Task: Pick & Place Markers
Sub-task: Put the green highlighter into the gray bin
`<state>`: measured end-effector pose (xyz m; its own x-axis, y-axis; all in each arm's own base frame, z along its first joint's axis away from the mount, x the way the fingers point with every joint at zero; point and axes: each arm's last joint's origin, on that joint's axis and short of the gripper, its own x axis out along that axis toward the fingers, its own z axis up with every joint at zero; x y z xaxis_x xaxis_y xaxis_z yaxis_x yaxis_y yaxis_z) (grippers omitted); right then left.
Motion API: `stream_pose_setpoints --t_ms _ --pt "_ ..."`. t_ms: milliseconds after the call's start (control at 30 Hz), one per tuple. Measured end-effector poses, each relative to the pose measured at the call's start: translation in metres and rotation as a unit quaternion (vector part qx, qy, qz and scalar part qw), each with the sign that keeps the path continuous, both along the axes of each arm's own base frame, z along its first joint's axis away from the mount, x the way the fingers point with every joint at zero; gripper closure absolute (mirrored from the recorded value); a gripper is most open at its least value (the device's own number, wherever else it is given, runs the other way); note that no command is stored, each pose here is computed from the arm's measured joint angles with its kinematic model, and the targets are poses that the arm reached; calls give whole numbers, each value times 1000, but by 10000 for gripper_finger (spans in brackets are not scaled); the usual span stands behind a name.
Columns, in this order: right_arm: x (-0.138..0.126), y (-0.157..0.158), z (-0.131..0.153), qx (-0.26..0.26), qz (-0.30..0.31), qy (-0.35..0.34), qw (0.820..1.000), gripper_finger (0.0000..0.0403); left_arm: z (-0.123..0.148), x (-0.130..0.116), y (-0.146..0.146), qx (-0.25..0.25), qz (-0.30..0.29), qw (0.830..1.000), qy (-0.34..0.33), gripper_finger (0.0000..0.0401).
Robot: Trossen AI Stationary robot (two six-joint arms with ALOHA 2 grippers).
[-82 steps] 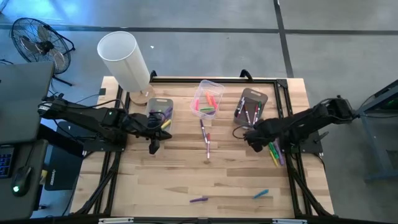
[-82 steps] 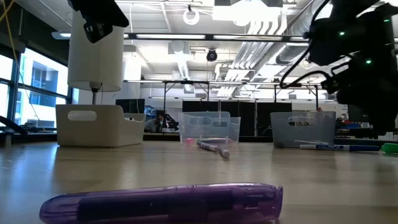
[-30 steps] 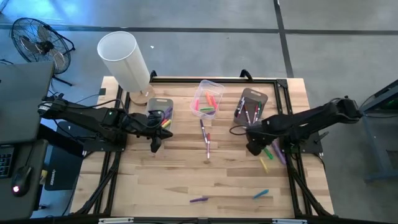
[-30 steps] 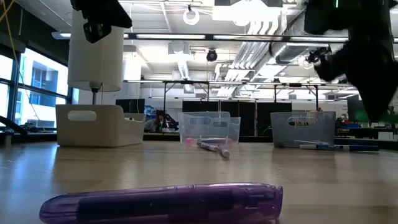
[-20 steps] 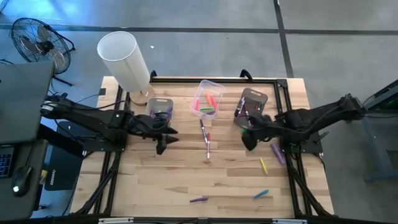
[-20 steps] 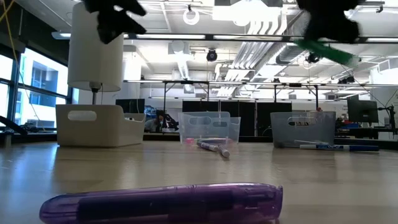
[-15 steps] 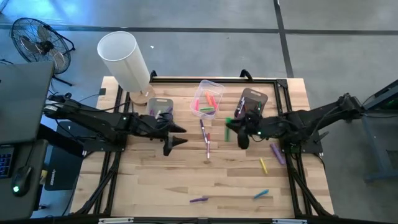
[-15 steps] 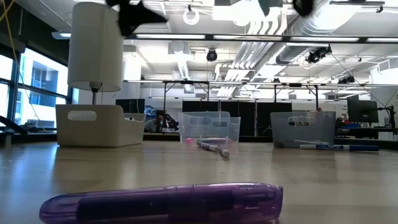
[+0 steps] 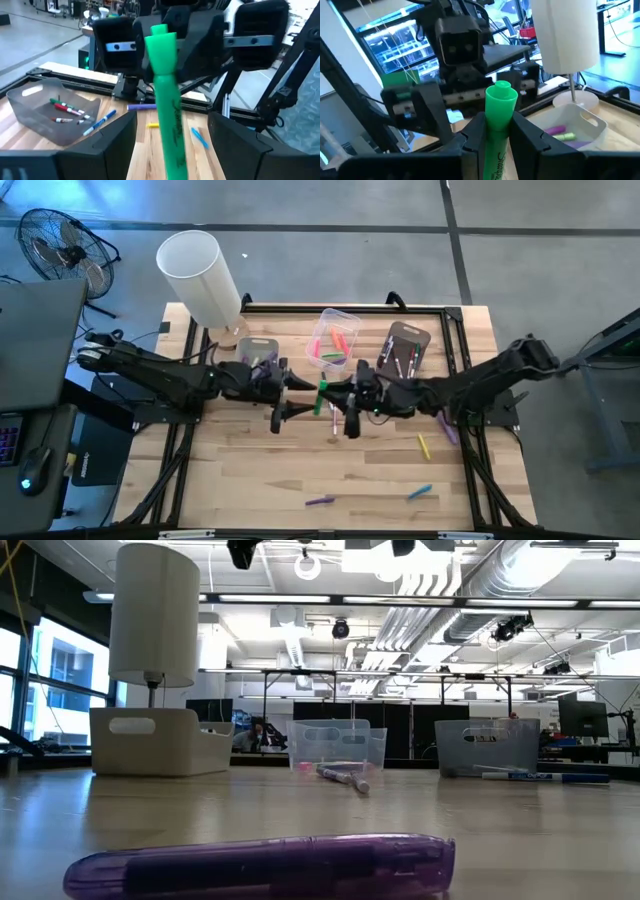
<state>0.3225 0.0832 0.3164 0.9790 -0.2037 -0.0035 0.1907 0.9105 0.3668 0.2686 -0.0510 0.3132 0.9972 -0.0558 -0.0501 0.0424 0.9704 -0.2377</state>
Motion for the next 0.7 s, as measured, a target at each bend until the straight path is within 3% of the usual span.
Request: stream_pose_setpoints --t_ms 333,433,633,700 --pt "24 4 16 -51 -3 -7 999 342 -5 -1 0 -3 1 1000 28 171" --pt "25 3 14 -50 -3 2 999 341 -5 -1 0 -3 3 1000 29 211" --pt "25 3 13 -44 -6 5 999 338 -5 -1 0 -5 2 1000 29 335" --pt "25 3 13 -44 -7 5 999 337 -5 -1 0 -5 1 1000 29 341"
